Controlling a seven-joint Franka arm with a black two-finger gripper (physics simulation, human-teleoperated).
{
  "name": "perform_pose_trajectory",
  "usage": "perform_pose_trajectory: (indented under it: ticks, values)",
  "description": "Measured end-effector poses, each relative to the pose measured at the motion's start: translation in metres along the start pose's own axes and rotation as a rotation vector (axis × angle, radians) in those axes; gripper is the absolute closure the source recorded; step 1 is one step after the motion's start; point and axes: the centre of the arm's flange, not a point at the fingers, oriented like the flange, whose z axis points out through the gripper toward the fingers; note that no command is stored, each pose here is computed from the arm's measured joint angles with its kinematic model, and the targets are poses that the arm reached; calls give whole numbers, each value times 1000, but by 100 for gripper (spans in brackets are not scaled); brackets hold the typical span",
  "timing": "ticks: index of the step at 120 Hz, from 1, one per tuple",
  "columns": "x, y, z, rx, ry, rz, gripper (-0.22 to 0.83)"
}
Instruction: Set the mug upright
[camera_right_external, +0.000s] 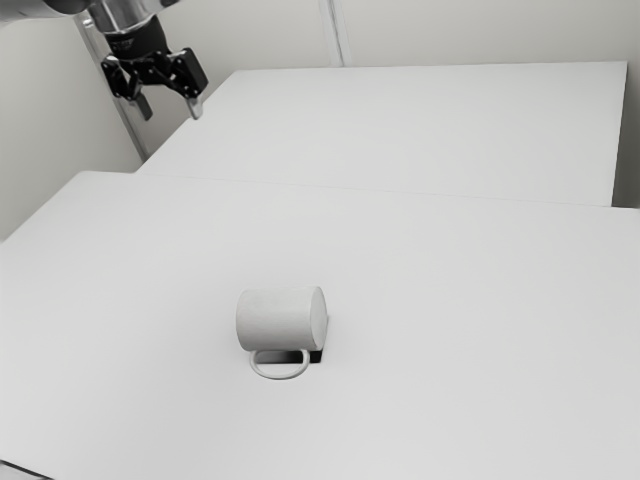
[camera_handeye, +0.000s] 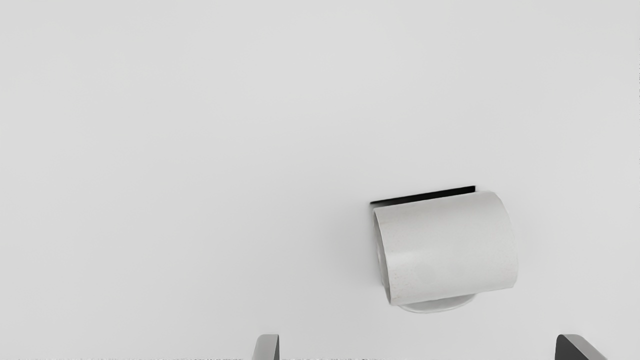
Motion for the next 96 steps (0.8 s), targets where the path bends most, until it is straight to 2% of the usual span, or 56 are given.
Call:
perform_pose_trajectory:
  ticks: [25,29,36,47,56,70,96]
  values:
    - [-5,6,9,-19,-18,36,0]
    - [-15,7,13,-39,-25,44,0]
    - [-50,2,37,-102,-52,54,0]
    - [-103,-38,93,-244,-63,-28,0]
    - [-123,-55,140,-374,-54,-98,0]
    - [-135,-68,211,-571,-25,-221,0]
    - [-132,-102,297,-785,95,-444,0]
